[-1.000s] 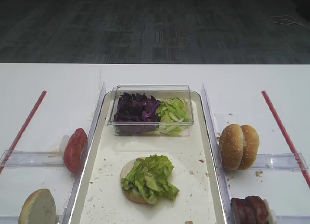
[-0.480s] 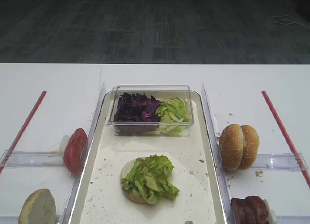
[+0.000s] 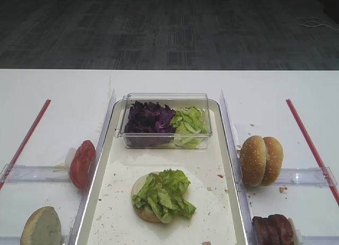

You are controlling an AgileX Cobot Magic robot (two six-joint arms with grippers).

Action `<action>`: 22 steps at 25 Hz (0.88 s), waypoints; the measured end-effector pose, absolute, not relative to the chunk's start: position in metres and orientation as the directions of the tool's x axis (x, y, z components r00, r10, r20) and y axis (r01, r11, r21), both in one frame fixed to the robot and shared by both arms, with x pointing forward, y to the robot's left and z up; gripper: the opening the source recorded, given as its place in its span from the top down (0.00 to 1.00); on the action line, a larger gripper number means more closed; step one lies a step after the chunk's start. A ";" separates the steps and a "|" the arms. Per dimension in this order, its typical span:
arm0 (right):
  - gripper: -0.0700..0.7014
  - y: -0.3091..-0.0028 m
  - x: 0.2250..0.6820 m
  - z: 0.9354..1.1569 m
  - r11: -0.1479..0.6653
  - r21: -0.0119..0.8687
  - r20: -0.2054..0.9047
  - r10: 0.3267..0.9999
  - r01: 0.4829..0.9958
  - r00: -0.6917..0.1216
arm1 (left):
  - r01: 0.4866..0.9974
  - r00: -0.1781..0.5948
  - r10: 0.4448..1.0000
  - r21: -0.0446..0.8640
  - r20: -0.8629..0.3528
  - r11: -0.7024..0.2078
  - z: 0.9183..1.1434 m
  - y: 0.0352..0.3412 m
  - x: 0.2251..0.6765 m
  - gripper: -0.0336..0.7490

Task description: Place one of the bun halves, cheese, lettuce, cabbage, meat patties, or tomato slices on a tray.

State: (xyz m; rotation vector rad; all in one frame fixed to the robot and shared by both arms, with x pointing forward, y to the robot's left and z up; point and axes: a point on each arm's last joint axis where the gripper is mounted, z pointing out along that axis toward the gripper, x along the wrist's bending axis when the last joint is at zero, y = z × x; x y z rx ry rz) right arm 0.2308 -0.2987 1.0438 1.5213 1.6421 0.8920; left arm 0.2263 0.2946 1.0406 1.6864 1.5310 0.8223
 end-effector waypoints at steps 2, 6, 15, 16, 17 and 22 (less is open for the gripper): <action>0.02 -0.299 0.231 1.044 0.066 0.862 -0.048 0.998 0.503 -0.049 | 0.547 0.098 0.995 0.835 -0.003 -0.052 1.041 0.295 0.226 0.24; 0.02 -0.299 0.231 1.044 0.068 0.862 -0.049 0.998 0.503 -0.050 | 0.547 0.098 0.995 0.835 -0.003 -0.052 1.041 0.295 0.226 0.24; 0.02 -0.299 0.231 1.044 0.068 0.862 -0.049 0.998 0.503 -0.050 | 0.547 0.098 0.995 0.835 -0.003 -0.052 1.041 0.295 0.226 0.24; 0.02 -0.299 0.231 1.044 0.068 0.862 -0.049 0.998 0.503 -0.050 | 0.547 0.098 0.995 0.835 -0.003 -0.052 1.041 0.295 0.226 0.24; 0.02 -0.299 0.231 1.044 0.068 0.862 -0.049 0.998 0.503 -0.050 | 0.547 0.098 0.995 0.835 -0.003 -0.052 1.041 0.295 0.226 0.24; 0.02 -0.299 0.231 1.044 0.068 0.862 -0.049 0.998 0.503 -0.050 | 0.547 0.098 0.995 0.835 -0.003 -0.052 1.041 0.295 0.226 0.24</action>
